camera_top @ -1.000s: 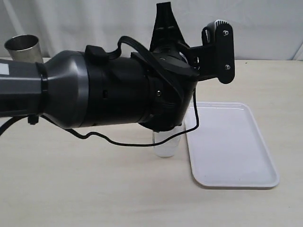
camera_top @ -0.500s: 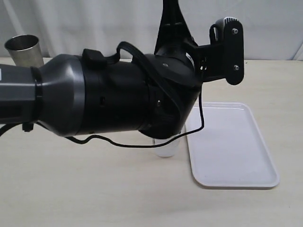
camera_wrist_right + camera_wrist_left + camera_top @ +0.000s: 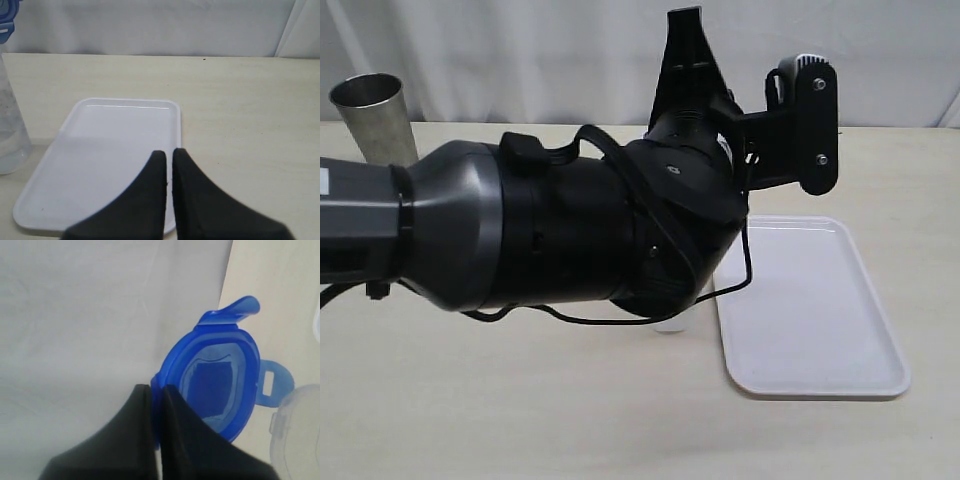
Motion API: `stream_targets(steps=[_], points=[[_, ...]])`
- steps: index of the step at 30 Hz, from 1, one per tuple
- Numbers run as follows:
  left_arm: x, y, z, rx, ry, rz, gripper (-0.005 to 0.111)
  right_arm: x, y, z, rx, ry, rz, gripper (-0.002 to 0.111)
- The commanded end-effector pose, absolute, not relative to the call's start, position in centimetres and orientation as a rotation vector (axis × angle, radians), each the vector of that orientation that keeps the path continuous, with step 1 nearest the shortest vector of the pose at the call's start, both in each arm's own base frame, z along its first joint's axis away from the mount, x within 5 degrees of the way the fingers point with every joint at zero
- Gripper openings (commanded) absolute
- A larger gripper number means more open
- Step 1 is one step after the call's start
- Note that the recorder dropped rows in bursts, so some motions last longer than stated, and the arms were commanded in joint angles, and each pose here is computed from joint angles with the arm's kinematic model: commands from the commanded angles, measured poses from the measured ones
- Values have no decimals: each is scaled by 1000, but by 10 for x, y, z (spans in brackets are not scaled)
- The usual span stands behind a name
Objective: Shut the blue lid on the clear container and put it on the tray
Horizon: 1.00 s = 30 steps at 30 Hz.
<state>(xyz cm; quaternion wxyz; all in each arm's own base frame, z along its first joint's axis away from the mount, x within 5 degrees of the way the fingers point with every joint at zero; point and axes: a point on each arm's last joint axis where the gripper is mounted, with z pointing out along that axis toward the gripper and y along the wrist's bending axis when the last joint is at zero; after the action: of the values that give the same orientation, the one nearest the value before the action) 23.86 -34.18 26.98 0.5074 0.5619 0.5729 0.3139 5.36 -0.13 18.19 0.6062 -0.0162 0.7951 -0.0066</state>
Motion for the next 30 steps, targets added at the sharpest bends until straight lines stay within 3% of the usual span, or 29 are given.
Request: stream_targets(steps=[1, 9, 19, 30], points=[[239, -335, 279, 1277, 1341, 836, 0, 54, -1, 182, -37, 1824, -14, 5], [227, -311, 259, 1256, 1344, 805, 0, 54, -1, 182, -37, 1824, -14, 5], [226, -311, 254, 1252, 1367, 758, 0, 54, -1, 182, -37, 1824, -14, 5], [257, -284, 255, 1022, 1523, 733, 0, 54, -1, 182, -37, 1824, -14, 5]])
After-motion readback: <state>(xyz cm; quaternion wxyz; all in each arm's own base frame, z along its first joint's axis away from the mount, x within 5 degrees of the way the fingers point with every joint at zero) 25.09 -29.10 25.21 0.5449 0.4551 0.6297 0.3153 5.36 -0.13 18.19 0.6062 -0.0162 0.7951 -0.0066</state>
